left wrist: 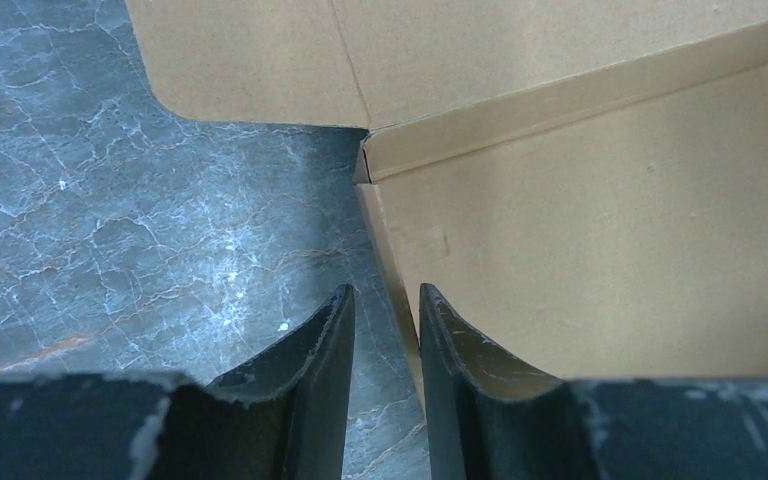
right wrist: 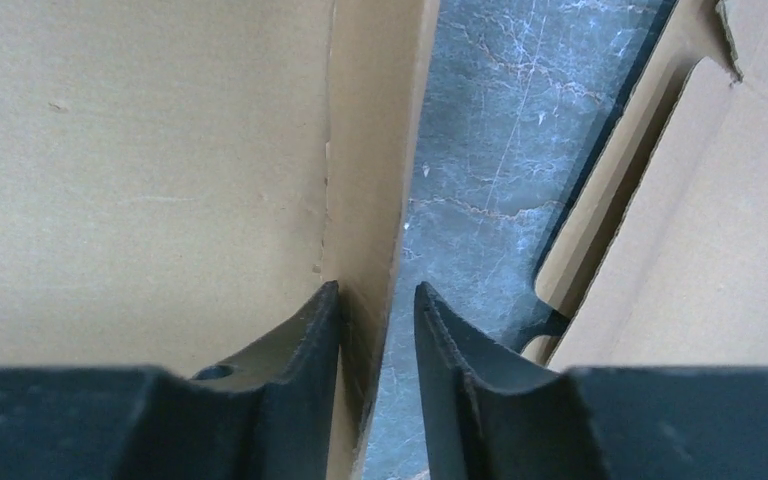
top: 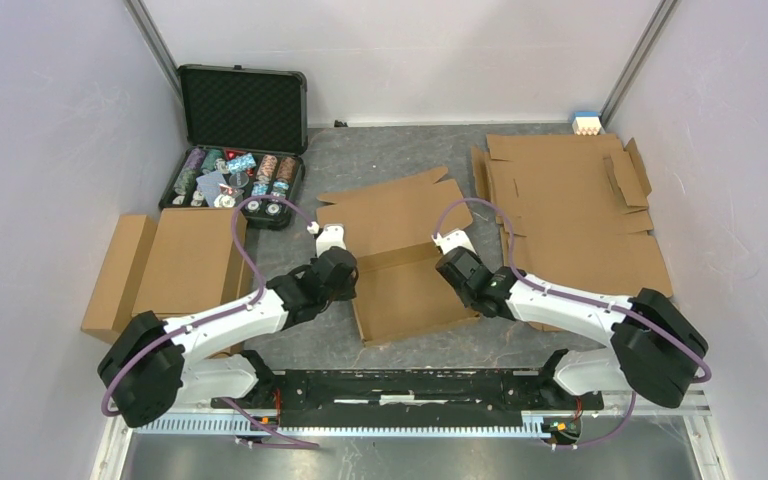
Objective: Fold the paper box
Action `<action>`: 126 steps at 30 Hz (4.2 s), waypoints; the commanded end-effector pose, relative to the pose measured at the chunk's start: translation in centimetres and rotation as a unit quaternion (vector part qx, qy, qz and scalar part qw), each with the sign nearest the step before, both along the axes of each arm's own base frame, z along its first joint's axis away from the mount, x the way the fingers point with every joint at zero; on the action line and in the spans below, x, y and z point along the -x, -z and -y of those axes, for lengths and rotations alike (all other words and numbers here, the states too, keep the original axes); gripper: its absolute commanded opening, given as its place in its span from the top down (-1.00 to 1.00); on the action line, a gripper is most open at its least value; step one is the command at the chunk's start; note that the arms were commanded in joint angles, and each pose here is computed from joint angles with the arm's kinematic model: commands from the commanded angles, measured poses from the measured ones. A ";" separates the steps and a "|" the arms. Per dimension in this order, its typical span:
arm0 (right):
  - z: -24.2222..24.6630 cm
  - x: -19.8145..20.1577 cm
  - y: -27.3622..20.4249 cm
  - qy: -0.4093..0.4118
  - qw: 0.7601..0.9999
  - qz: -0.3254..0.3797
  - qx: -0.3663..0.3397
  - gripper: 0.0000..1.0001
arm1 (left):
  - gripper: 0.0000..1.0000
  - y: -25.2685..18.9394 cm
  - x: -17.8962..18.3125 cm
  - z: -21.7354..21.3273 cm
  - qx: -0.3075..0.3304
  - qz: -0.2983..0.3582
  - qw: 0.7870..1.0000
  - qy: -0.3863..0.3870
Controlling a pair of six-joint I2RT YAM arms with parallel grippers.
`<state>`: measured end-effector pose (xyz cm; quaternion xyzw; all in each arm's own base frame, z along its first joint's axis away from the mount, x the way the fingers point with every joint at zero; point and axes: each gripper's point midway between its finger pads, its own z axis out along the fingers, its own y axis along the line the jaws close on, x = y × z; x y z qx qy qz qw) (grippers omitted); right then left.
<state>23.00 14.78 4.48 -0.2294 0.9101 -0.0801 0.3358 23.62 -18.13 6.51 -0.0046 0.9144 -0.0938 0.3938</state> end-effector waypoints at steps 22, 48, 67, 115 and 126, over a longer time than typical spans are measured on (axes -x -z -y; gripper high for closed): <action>0.7 -0.9 0.9 -0.014 1.000 0.021 0.012 0.81 | -0.61 -2.8 -5.6 -1.6 0.202 0.020 0.979 -0.001; -0.2 -1.2 0.7 -0.011 0.999 0.025 -0.028 0.90 | 0.80 -8.0 -11.9 -0.4 0.120 0.169 0.977 0.048; -2.9 -3.0 -1.3 0.068 0.985 0.066 -0.146 0.95 | 0.96 -12.0 -6.2 5.6 0.003 0.359 0.932 0.044; -0.2 -7.2 -2.5 0.225 0.937 0.185 -0.194 1.00 | -1.00 -8.9 0.0 1.9 0.091 0.270 0.951 0.116; -0.4 -7.2 -2.2 0.215 0.941 0.183 -0.189 1.00 | -1.00 -17.0 -10.5 -1.3 0.183 0.358 0.912 0.078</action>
